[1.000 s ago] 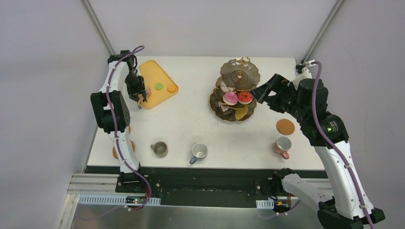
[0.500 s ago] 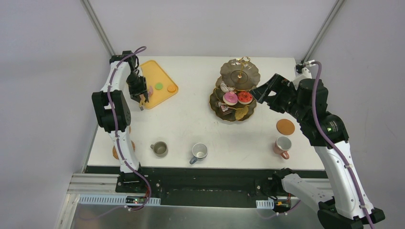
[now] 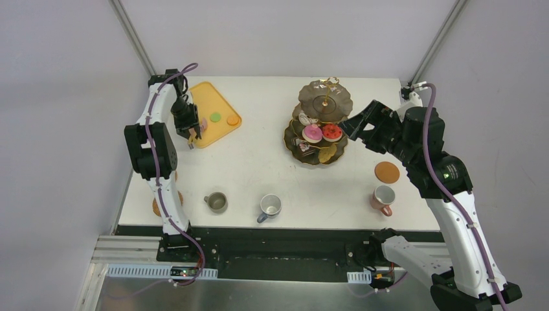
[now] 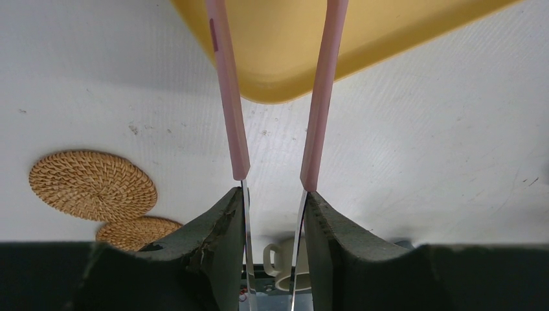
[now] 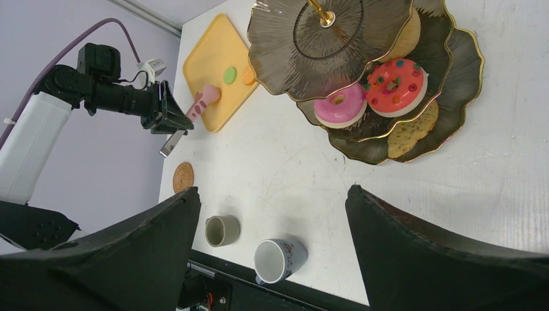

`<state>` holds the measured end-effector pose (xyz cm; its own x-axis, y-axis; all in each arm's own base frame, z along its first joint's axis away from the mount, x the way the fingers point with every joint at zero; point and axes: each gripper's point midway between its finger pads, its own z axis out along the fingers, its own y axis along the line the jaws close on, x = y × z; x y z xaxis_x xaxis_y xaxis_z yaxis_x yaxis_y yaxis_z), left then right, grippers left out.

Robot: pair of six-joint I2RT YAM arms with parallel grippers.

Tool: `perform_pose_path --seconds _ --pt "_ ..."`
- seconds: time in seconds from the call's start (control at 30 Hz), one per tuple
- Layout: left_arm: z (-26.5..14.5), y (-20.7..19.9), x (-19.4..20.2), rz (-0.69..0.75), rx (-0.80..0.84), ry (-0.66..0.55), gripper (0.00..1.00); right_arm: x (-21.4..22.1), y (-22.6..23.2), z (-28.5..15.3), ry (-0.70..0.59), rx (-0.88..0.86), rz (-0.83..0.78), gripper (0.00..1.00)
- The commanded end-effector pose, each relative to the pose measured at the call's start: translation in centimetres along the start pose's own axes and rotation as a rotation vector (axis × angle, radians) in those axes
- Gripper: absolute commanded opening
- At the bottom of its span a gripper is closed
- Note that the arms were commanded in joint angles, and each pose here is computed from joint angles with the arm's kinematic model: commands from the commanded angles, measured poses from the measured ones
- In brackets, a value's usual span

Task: Serve the afternoon tea
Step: Pick up the desert from the tray.

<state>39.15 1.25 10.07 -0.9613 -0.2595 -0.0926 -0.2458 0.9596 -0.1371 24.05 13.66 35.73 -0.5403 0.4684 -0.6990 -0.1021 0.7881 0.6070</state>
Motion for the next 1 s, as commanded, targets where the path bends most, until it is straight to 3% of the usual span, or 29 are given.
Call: perform_pose_path --seconds 0.0,0.97 --pt "-0.21 -0.37 0.16 0.022 -0.002 0.012 0.37 -0.93 0.69 -0.24 -0.038 -0.029 0.004 0.87" --pt "0.72 -1.33 -0.19 0.085 -0.088 0.028 0.38 -0.98 0.53 -0.30 -0.044 -0.022 0.005 0.87"
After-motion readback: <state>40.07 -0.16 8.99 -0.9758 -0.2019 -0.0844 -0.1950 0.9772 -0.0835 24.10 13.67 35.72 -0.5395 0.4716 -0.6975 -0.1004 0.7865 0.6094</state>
